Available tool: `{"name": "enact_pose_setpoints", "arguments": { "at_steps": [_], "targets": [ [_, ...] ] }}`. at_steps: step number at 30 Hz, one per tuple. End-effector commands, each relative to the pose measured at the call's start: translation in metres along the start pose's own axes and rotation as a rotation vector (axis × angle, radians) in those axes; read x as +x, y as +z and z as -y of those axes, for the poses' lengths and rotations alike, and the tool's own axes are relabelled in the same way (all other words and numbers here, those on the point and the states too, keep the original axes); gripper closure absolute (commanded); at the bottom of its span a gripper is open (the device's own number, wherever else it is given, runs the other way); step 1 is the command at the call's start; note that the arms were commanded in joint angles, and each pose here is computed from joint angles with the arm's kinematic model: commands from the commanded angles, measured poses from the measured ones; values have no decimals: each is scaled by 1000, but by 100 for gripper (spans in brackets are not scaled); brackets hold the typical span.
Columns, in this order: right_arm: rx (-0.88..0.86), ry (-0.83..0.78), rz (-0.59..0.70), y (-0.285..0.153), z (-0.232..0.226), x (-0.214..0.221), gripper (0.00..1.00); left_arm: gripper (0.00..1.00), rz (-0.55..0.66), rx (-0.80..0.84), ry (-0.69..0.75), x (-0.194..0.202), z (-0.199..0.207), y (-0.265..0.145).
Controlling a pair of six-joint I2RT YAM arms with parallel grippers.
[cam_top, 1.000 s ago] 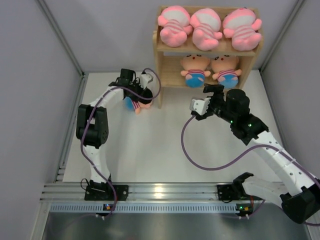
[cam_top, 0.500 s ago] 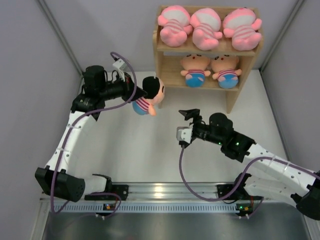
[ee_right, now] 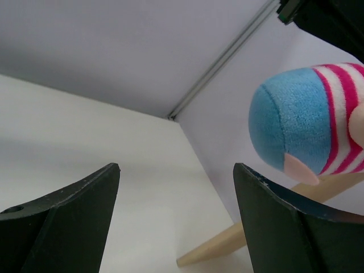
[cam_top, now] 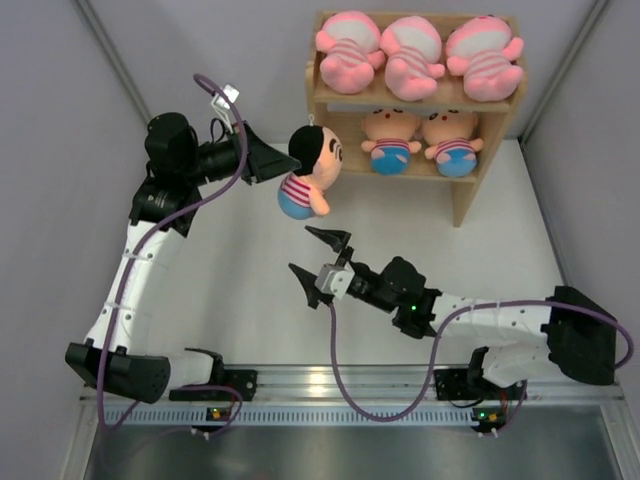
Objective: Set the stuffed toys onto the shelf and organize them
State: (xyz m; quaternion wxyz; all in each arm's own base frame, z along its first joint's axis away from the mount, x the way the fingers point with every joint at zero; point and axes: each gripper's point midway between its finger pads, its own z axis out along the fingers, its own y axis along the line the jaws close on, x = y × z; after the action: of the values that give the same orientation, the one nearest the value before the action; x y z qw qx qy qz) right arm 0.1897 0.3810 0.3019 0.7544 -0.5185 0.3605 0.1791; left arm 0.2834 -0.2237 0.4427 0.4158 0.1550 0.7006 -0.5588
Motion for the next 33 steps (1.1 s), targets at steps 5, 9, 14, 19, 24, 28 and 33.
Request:
{"name": "enact_pose_setpoints", "arguments": {
  "at_steps": [5, 9, 14, 19, 24, 28, 33],
  "targets": [
    [430, 157, 178, 16, 79, -49, 19, 100, 32, 95, 16, -12, 37, -8],
    [449, 170, 132, 27, 84, -42, 18, 100, 35, 116, 16, -14, 43, -9],
    [471, 167, 153, 31, 93, -50, 18, 100, 27, 115, 4, -11, 40, -8],
    [554, 182, 167, 27, 117, -55, 19, 100, 23, 128, -7, -10, 42, -8],
    [607, 214, 187, 18, 140, -53, 30, 100, 21, 136, -7, -11, 45, -9],
    [627, 215, 215, 10, 146, -58, 39, 100, 18, 129, -15, -9, 40, -7],
    [626, 205, 220, 6, 150, -62, 23, 100, 16, 126, -25, -8, 37, -6]
  ]
}}
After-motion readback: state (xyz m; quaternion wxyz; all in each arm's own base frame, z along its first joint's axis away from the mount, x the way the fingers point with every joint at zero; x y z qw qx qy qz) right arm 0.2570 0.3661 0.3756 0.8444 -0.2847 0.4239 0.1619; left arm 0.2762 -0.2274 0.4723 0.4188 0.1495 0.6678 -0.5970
